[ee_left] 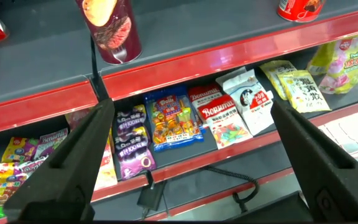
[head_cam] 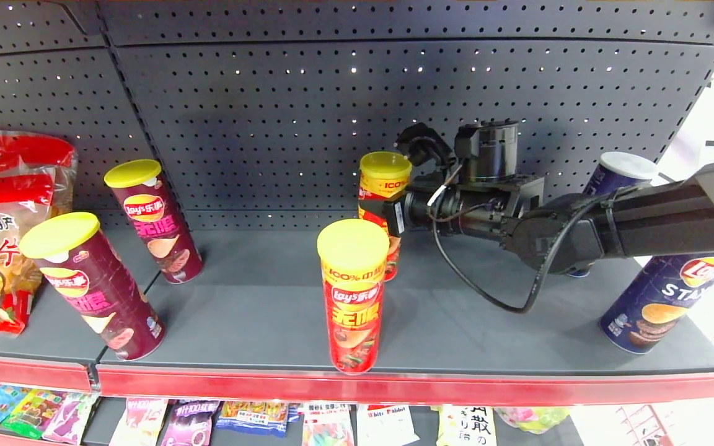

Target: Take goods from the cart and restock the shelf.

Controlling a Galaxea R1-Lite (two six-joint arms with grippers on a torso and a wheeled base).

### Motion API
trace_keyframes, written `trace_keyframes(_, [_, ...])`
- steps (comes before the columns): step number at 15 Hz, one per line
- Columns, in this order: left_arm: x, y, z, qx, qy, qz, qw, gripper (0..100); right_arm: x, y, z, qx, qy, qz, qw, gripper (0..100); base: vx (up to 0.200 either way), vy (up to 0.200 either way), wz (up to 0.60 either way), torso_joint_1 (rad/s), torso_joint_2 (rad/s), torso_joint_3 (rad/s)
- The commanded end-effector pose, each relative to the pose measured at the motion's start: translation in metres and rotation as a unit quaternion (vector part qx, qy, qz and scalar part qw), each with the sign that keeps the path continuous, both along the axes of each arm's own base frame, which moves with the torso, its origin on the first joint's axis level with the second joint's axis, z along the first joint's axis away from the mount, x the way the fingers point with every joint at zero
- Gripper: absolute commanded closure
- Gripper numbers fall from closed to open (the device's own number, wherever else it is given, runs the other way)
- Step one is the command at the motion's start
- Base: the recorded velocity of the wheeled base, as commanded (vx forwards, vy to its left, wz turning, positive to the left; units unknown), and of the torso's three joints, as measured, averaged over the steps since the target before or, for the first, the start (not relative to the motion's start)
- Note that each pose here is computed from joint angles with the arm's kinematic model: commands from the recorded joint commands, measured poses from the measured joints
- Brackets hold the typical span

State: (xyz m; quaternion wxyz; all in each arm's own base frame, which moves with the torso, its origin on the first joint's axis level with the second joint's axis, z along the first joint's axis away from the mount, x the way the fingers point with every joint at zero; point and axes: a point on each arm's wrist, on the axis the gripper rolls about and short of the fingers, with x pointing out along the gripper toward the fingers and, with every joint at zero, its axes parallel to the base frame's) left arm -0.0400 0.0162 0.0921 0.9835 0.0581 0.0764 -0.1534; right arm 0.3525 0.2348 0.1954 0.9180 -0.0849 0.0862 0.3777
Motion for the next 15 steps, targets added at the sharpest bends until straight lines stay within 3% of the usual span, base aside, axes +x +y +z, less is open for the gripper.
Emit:
trace_keyframes(1, [-0.0001,0.0000,0.0000,0.000,0.000,0.000,1.0000,0,-0.0002,0.0010,-0.0009,0.000,0.001,0.001,1.000,100,0.000,0.000,0.00,0.000,0.00,0.000])
trace_keyframes(12, [-0.0001,0.0000,0.0000,0.000,0.000,0.000,1.0000,0,-0.0008,0.0021,-0.0023,0.003,0.007,0.000,1.000,100,0.000,0.000,0.00,0.000,0.00,0.000])
trace_keyframes(13, [-0.0001,0.0000,0.0000,0.000,0.000,0.000,1.0000,0,-0.0009,0.0020,-0.0027,0.003,0.007,0.000,1.000,0,0.000,0.000,0.00,0.000,0.00,0.000])
trace_keyframes(15, [-0.0001,0.0000,0.0000,0.000,0.000,0.000,1.0000,0,-0.0008,0.0021,-0.0023,0.004,0.007,0.000,1.000,0,0.000,0.000,0.00,0.000,0.00,0.000])
